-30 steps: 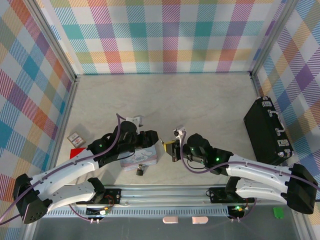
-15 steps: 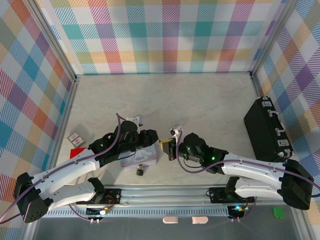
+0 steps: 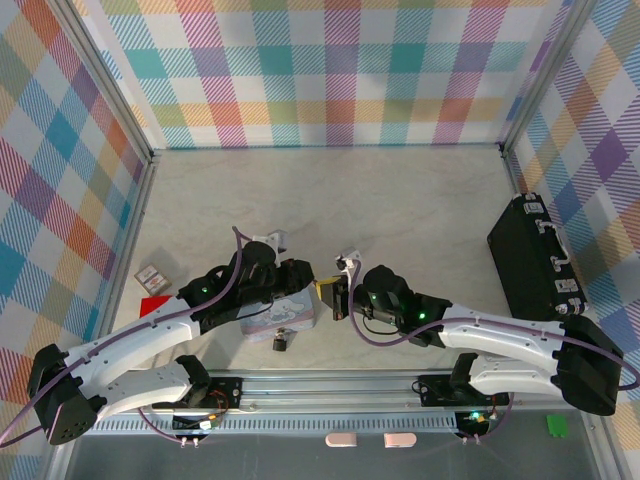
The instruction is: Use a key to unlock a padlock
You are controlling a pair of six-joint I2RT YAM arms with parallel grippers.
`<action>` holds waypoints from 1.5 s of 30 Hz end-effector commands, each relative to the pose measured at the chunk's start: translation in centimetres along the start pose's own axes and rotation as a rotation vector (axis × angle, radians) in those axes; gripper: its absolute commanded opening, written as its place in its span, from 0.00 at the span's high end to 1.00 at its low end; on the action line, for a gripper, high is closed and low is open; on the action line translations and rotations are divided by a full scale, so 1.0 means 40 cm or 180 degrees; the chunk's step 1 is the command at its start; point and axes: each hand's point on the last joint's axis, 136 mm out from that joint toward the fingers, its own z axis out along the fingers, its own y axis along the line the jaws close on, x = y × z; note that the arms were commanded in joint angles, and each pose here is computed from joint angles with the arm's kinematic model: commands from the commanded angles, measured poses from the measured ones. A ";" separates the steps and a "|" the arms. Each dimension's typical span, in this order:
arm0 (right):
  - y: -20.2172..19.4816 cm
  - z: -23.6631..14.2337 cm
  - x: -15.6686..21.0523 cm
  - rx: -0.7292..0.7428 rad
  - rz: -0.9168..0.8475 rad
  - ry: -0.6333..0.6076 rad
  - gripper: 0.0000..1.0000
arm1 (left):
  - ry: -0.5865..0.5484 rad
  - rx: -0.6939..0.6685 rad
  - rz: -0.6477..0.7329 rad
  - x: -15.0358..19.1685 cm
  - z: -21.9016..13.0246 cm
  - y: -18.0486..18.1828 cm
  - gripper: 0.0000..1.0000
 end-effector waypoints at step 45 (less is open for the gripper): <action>0.117 0.079 -0.104 0.0034 -0.2449 -0.1491 0.62 | -0.0525 -0.0934 -0.0732 -0.080 -0.068 0.067 1.00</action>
